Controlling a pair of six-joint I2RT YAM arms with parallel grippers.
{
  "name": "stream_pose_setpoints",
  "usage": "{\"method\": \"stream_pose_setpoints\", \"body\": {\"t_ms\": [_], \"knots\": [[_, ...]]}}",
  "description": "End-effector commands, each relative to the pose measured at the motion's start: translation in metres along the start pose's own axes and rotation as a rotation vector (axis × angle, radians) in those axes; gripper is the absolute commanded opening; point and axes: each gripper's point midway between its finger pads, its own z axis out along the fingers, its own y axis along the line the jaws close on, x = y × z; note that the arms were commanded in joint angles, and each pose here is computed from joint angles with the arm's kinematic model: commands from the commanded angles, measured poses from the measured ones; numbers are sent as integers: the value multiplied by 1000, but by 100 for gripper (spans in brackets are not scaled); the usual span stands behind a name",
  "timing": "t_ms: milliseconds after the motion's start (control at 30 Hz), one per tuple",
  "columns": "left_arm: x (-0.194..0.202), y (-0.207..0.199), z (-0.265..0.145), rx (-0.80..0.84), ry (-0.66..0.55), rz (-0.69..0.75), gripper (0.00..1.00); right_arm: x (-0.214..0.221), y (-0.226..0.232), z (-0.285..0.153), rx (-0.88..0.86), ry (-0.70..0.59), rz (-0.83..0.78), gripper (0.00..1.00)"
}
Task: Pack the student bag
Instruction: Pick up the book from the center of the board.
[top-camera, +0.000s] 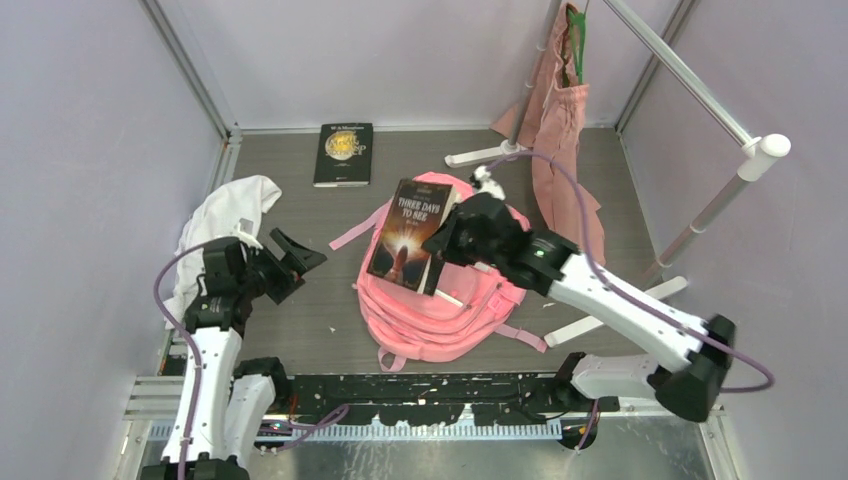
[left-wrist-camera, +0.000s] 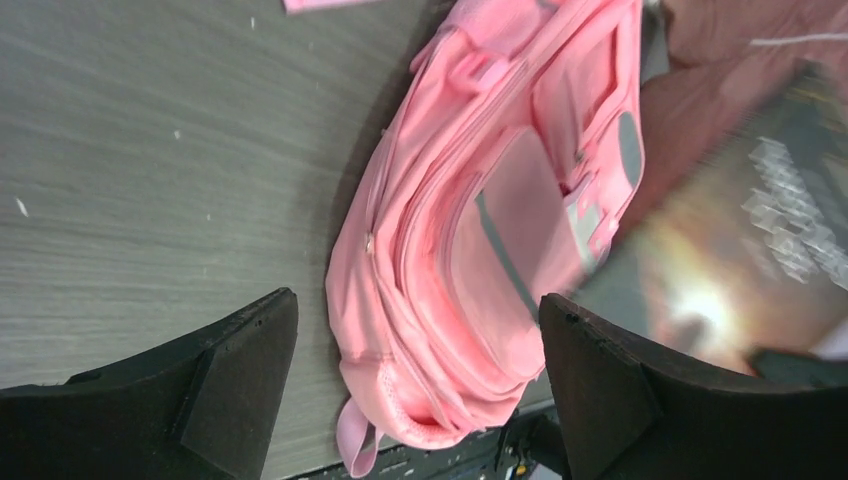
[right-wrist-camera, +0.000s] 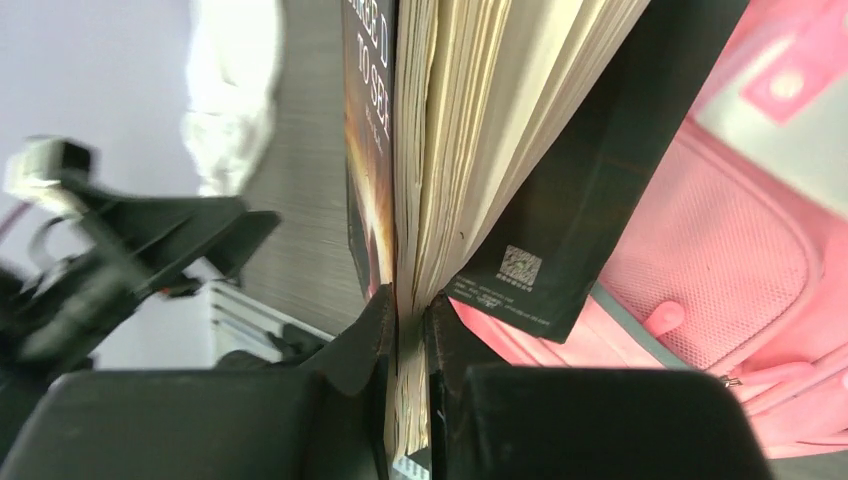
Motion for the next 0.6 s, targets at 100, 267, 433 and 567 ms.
{"method": "stream_pose_setpoints", "body": {"t_ms": [100,267,433,567], "knots": [[35,-7,11,65,24,-4,92,18,-8,83,-8,70,271,1],[64,2,29,62,84,-14,93,24,-9,120,-72,162,421,1],[67,1,44,88,47,-77,93,26,-3,133,-113,205,488,1],[62,3,56,127,-3,-165,92,31,5,134,-159,244,520,1]]}}
